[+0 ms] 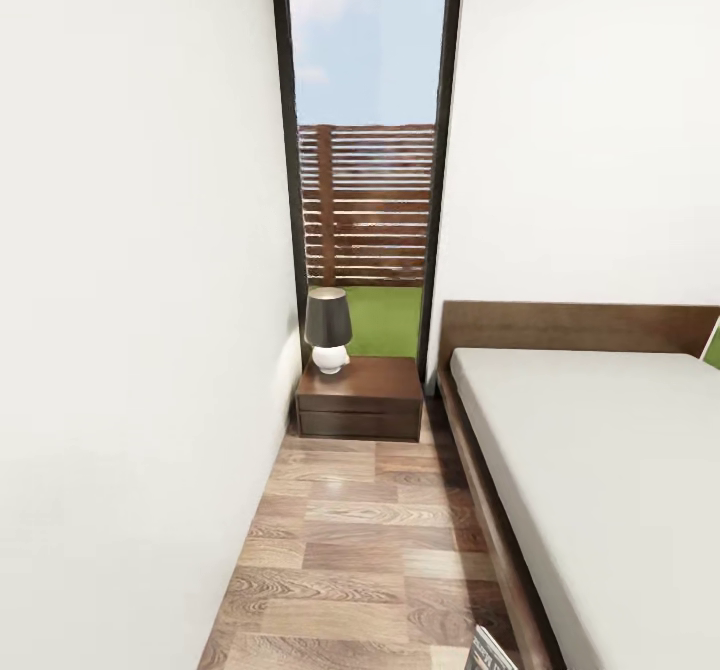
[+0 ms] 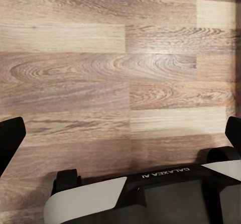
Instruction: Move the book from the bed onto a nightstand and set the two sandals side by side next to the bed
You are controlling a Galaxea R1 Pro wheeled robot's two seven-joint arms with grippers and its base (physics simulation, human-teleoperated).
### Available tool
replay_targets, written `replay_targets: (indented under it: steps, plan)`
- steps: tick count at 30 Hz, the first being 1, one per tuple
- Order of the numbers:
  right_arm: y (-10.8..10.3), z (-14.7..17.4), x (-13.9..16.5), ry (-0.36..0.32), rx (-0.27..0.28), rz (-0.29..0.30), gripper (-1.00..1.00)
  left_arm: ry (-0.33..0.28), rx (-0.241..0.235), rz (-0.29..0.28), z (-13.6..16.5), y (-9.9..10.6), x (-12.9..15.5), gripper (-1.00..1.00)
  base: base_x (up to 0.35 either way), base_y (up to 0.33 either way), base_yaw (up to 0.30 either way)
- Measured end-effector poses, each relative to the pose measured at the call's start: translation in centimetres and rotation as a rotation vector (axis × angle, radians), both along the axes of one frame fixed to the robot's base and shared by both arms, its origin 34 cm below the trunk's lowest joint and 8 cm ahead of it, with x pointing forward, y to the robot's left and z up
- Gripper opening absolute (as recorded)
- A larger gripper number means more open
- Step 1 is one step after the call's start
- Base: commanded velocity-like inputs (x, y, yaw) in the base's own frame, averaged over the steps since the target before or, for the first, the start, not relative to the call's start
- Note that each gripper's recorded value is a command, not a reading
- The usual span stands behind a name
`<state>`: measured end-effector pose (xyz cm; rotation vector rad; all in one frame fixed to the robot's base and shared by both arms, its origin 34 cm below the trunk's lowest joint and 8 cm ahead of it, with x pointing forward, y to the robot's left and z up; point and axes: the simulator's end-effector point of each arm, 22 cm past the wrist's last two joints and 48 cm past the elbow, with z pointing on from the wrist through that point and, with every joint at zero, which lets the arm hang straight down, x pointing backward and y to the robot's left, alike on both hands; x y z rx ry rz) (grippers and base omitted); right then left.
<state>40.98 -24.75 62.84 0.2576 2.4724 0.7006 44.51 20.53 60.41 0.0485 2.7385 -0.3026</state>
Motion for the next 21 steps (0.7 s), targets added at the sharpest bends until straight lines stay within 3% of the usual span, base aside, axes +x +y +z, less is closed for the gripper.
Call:
replay_targets:
  steps: [7, 21]
  plan:
    - [0.14, 0.01, -0.03, 0.000, 0.001, 0.003, -1.00, 0.000, 0.000, 0.000, 0.02, -0.01, -0.01, 1.00, 0.066, 0.000, 0.000]
    - [0.32, -0.01, -0.08, 0.002, 0.003, 0.003, -1.00, -0.001, -0.001, 0.000, 0.04, -0.03, 0.00, 1.00, 0.303, 0.000, -0.023]
